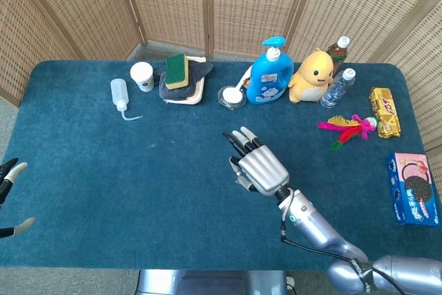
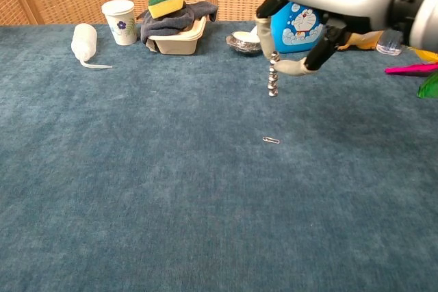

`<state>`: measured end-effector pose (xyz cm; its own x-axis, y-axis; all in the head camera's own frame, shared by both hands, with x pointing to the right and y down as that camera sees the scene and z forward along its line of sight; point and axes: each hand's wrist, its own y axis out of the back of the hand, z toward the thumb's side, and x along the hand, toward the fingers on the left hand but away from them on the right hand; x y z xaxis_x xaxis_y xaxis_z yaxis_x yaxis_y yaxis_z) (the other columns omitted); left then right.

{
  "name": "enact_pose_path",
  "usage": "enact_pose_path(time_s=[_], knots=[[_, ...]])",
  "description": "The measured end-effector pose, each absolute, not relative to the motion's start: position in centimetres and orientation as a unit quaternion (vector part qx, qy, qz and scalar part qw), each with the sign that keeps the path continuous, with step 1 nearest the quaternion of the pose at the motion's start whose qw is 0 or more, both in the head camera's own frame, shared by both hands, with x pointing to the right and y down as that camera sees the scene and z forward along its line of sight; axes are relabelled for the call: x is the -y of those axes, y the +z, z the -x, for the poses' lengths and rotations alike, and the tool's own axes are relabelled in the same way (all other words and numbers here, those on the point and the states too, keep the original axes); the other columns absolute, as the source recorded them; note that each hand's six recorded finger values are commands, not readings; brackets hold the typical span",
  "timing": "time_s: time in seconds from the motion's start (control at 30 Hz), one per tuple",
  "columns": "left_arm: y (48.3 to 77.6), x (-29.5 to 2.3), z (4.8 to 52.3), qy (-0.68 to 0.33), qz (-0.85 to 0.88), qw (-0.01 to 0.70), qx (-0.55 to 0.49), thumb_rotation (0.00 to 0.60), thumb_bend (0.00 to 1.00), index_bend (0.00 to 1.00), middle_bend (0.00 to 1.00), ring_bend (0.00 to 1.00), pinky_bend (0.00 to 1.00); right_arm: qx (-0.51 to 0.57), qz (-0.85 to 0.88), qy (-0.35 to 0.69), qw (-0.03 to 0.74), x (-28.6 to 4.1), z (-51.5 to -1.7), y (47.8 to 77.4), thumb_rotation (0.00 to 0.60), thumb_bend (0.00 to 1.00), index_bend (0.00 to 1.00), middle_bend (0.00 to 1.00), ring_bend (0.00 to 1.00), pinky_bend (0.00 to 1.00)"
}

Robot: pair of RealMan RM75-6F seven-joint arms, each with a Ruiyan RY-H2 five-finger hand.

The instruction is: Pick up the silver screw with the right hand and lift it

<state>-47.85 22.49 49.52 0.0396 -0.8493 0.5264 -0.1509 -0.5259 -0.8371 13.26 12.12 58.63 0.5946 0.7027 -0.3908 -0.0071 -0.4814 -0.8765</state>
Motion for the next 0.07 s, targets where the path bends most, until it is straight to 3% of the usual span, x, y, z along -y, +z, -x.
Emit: enact_pose_path(time_s=[0.07], knots=[[49.61, -22.5, 47.83, -0.579, 0.655, 0.301, -0.381, 0.6, 0.27, 0.0, 0.0, 0.0, 0.0, 0.225, 0.769, 0.394, 0.45, -12.14, -12.83, 58.95, 0.6, 0.47, 0.59, 0.0, 0.0, 0.05]])
